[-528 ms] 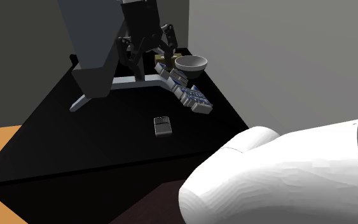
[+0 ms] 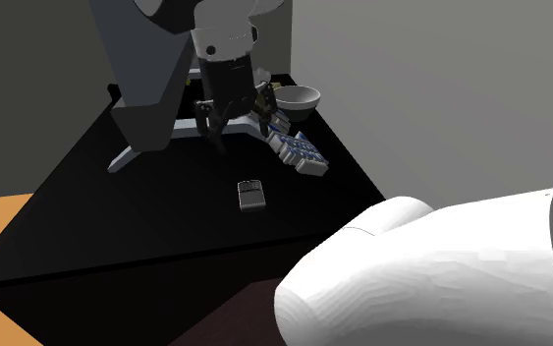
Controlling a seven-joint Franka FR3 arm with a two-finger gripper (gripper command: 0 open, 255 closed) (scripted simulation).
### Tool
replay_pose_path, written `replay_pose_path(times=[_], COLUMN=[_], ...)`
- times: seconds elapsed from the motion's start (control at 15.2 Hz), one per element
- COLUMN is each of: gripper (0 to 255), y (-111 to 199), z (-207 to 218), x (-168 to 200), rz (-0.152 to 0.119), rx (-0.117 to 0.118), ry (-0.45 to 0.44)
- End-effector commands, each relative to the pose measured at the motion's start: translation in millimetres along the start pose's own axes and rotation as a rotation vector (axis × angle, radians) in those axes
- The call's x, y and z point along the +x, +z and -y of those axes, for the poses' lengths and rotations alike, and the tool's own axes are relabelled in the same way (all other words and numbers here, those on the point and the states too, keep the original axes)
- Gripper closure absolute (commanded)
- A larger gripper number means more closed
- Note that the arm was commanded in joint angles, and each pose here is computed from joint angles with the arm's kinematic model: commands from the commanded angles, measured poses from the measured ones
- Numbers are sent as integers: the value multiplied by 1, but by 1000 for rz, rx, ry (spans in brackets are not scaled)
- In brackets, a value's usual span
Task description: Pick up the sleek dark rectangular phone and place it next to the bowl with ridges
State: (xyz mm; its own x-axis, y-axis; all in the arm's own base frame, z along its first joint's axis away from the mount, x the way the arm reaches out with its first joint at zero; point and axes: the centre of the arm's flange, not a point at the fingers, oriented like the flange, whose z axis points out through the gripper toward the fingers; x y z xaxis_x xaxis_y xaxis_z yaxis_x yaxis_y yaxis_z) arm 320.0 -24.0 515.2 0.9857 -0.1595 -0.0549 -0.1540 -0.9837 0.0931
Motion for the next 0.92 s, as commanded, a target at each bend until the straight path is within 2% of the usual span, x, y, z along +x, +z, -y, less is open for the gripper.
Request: replay_pose_path(times=[0.0,0.59,0.86], gripper=[0,0,0], y=[26,138,161], z=[-2,-15,-16], x=[8,39,43], rz=[-14,-62,-65], rx=[7,37,39], ry=[39,210,221])
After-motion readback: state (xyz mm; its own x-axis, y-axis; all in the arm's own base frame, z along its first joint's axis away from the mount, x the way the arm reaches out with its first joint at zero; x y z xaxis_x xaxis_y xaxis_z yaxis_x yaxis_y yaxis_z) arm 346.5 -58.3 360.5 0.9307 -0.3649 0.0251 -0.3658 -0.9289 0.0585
